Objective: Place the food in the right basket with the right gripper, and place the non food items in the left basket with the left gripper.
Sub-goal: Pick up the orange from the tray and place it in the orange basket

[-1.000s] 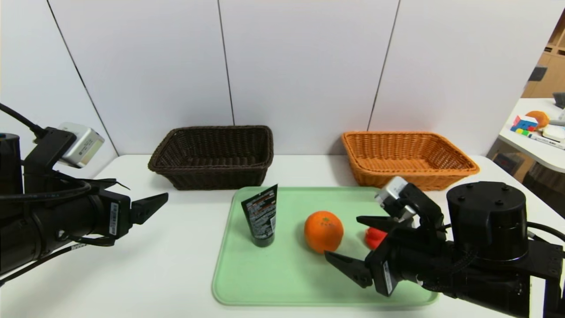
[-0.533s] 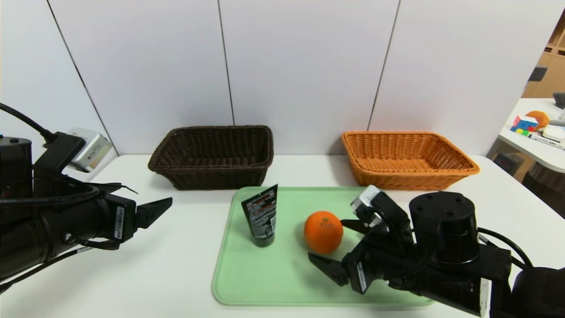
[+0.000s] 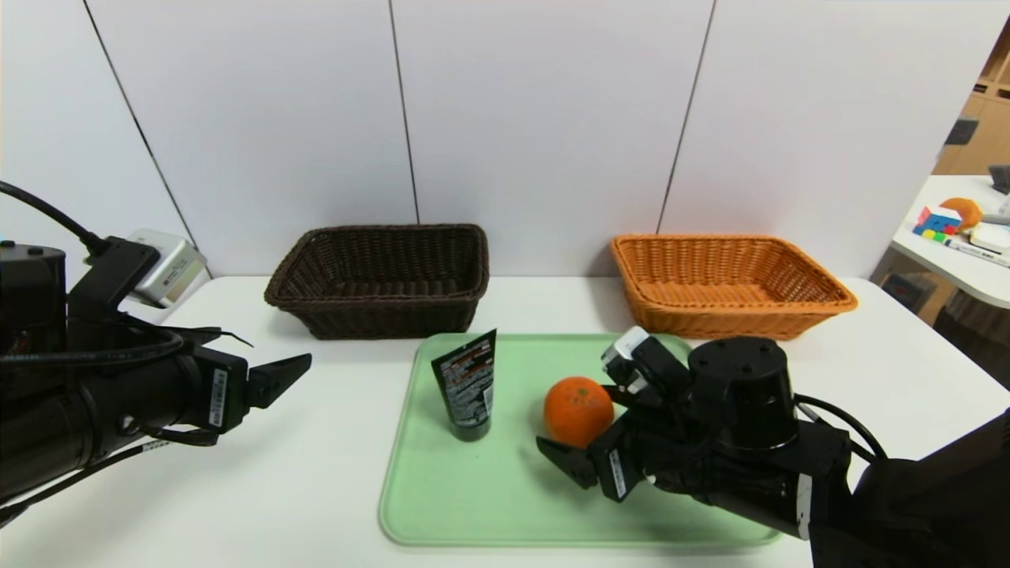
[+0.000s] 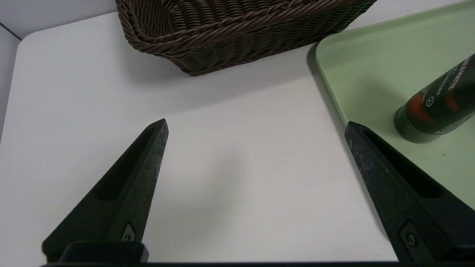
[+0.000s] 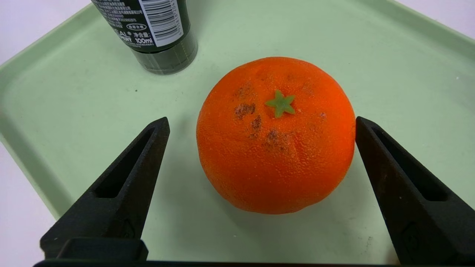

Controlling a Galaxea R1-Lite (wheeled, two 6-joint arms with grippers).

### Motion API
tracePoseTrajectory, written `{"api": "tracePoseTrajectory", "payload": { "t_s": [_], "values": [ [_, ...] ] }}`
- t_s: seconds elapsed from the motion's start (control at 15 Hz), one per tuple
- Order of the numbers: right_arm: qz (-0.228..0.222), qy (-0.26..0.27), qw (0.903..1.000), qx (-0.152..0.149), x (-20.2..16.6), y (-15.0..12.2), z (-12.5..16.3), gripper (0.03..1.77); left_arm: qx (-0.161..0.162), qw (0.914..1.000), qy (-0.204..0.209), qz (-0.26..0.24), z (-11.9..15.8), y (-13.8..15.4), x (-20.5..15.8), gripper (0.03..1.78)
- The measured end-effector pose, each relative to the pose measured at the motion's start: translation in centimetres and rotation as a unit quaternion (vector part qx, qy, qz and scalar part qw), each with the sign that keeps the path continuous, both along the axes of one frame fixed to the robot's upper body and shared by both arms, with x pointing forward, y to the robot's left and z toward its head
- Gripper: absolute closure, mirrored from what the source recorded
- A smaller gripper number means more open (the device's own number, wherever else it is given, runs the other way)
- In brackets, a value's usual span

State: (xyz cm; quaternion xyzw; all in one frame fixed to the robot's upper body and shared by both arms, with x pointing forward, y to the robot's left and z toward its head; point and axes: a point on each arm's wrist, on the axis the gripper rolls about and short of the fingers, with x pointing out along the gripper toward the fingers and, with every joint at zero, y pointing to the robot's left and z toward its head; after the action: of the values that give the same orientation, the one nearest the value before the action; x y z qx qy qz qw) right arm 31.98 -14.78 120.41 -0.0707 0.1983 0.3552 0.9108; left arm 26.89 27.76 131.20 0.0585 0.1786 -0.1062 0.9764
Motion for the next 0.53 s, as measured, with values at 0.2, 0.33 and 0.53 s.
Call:
{"api": "tracePoseTrajectory", "payload": {
  "t_s": [0.2, 0.33, 0.53],
  "values": [
    [-0.003, 0.004, 1.0000, -0.003, 0.35, 0.06, -0.37, 0.10, 0.000, 1.0000, 0.001, 0.000, -0.04, -0.02, 0.06, 0.12],
    [-0.006, 0.004, 1.0000, -0.003, 0.59, -0.02, -0.41, 0.10, 0.000, 1.0000, 0.002, 0.000, -0.06, -0.02, 0.07, 0.12],
    [-0.013, 0.004, 0.9999, -0.002, 1.06, -0.15, -0.48, 0.10, 0.001, 1.0000, 0.004, 0.000, -0.16, -0.02, 0.07, 0.12]
  ]
}}
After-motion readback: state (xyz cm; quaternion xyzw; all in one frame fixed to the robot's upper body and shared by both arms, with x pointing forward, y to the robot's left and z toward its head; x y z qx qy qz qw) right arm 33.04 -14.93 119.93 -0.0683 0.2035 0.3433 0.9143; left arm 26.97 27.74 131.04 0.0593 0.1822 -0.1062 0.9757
